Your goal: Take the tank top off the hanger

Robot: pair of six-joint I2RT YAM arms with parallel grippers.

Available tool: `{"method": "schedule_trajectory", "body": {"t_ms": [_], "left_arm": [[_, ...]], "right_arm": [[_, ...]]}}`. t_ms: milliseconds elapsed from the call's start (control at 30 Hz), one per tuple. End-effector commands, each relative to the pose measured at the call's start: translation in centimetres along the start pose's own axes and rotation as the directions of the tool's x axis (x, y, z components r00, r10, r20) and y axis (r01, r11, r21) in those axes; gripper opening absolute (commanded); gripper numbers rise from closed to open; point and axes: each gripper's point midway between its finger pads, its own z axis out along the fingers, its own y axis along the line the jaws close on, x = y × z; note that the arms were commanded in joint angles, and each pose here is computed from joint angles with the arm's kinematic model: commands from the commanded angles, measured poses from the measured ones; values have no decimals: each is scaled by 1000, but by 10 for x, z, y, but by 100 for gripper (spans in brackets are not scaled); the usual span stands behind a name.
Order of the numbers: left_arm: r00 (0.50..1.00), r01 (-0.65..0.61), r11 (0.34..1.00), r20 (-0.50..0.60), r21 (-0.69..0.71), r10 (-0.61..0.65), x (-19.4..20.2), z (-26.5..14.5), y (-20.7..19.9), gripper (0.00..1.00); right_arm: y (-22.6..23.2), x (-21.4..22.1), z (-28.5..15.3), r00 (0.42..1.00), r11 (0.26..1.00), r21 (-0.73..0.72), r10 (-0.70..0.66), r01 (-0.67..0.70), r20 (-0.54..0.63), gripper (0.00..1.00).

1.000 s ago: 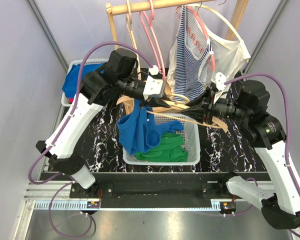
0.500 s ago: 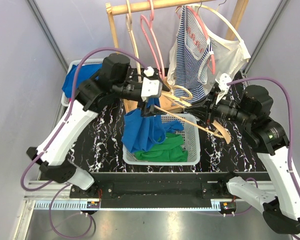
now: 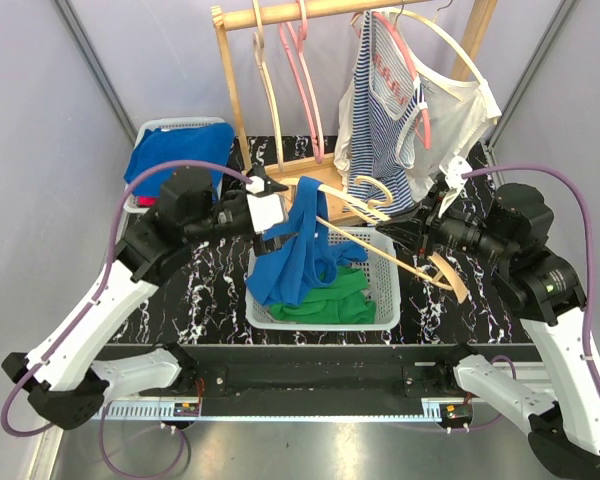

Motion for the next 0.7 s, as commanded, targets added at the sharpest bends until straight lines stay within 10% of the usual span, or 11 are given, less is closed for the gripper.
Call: {"method": "schedule_trajectory", "body": {"t_ms": [0,367,667], "left_arm": [[999,35,985,-12,-167,-38,14,-13,12,88],[996,65,987,63,-148,-56,0,4,16,69],[993,101,991,72,-85,-95,4,13,4,13]], "right_arm": [[19,-28,-14,995,997,-54,-53,58,88,4],[31,-26,-11,997,990,-137,-24,34,76,6],[26,-22,-7,998,991,-127,-21,28,57,6]]}}
